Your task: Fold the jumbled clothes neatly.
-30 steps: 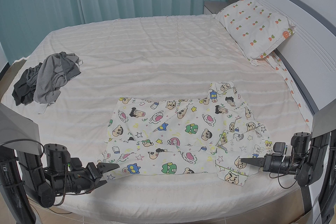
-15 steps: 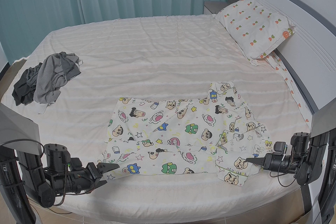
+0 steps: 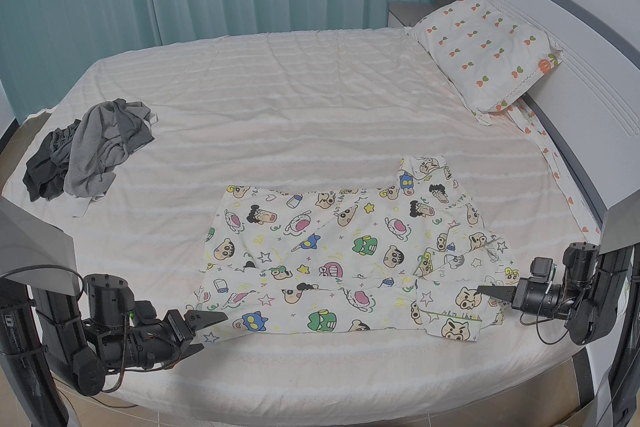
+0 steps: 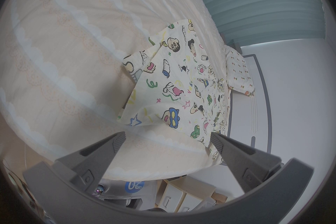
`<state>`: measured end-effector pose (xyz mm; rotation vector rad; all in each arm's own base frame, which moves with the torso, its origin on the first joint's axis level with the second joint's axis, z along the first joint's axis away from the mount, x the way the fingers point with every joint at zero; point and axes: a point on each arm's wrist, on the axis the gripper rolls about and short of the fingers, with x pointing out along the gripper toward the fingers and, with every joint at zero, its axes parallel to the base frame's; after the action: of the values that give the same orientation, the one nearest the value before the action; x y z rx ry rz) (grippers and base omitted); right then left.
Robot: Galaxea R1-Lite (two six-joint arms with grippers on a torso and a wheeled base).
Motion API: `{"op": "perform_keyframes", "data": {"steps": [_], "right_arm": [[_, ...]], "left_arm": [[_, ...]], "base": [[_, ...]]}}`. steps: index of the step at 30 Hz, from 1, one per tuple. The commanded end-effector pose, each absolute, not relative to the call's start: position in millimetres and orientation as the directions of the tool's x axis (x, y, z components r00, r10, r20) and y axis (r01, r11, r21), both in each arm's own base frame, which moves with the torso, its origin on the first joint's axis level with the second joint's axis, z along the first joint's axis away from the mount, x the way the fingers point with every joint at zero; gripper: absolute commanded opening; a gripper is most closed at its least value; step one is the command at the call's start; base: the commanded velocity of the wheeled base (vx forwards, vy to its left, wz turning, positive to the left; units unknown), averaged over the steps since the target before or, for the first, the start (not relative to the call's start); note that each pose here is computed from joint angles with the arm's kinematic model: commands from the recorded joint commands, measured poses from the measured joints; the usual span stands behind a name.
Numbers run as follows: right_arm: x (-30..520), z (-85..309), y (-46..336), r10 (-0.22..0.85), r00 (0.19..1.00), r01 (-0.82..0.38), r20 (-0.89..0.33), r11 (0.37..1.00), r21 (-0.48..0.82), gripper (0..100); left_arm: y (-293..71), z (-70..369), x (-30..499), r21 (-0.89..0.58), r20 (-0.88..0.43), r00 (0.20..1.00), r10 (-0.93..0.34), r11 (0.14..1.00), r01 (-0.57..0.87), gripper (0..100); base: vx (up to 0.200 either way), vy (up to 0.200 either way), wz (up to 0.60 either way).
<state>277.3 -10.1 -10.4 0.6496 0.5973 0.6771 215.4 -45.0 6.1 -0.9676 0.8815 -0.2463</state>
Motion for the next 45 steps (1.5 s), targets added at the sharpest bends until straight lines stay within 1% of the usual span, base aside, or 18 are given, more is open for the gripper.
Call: {"op": "perform_keyframes", "data": {"steps": [1,7,16,21,31,32,38,45], "right_arm": [[283.7,-9.4,-10.2,0.727,0.634,-0.395,-0.265,0.598,0.697,0],[293.5,-9.3,-12.0,0.728,0.639,-0.412,-0.250,0.598,0.688,0],[307.8,-11.9,-17.7,0.719,0.643,-0.386,-0.264,0.602,0.699,0],[316.5,-14.7,-24.6,0.707,0.658,-0.383,-0.258,0.610,0.694,0],[312.1,-18.0,-26.4,0.702,0.659,-0.364,-0.270,0.613,0.702,0],[311.7,-18.6,-26.4,0.702,0.658,-0.362,-0.272,0.612,0.703,100],[307.3,-17.4,-26.7,0.699,0.661,-0.358,-0.274,0.615,0.703,100],[304.8,-0.1,-50.3,0.642,0.732,-0.368,-0.229,0.655,0.660,100]], "left_arm": [[-45.0,6.1,215.4,-0.799,-0.540,0.640,-0.547,0.571,-0.187,100],[-45.0,6.1,215.4,-0.799,-0.540,0.640,-0.547,0.571,-0.187,100],[-45.0,6.1,215.4,-0.799,-0.540,0.640,-0.547,0.571,-0.187,100],[-44.9,4.7,216.2,-0.798,-0.539,0.648,-0.538,0.574,-0.186,100],[-47.1,-0.7,212.2,-0.797,-0.529,0.662,-0.531,0.579,-0.173,100],[-47.1,-0.7,212.2,-0.797,-0.529,0.662,-0.531,0.579,-0.173,100],[-46.2,0.3,212.4,-0.800,-0.526,0.666,-0.530,0.574,-0.175,100],[-40.0,6.2,212.8,-0.825,-0.494,0.669,-0.555,0.541,-0.160,100]], "base": [[0.000,0.000,0.00],[0.000,0.000,0.00],[0.000,0.000,0.00],[0.000,0.000,0.00],[0.000,0.000,0.00],[0.000,0.000,0.00],[0.000,0.000,0.00],[0.000,0.000,0.00]]}}
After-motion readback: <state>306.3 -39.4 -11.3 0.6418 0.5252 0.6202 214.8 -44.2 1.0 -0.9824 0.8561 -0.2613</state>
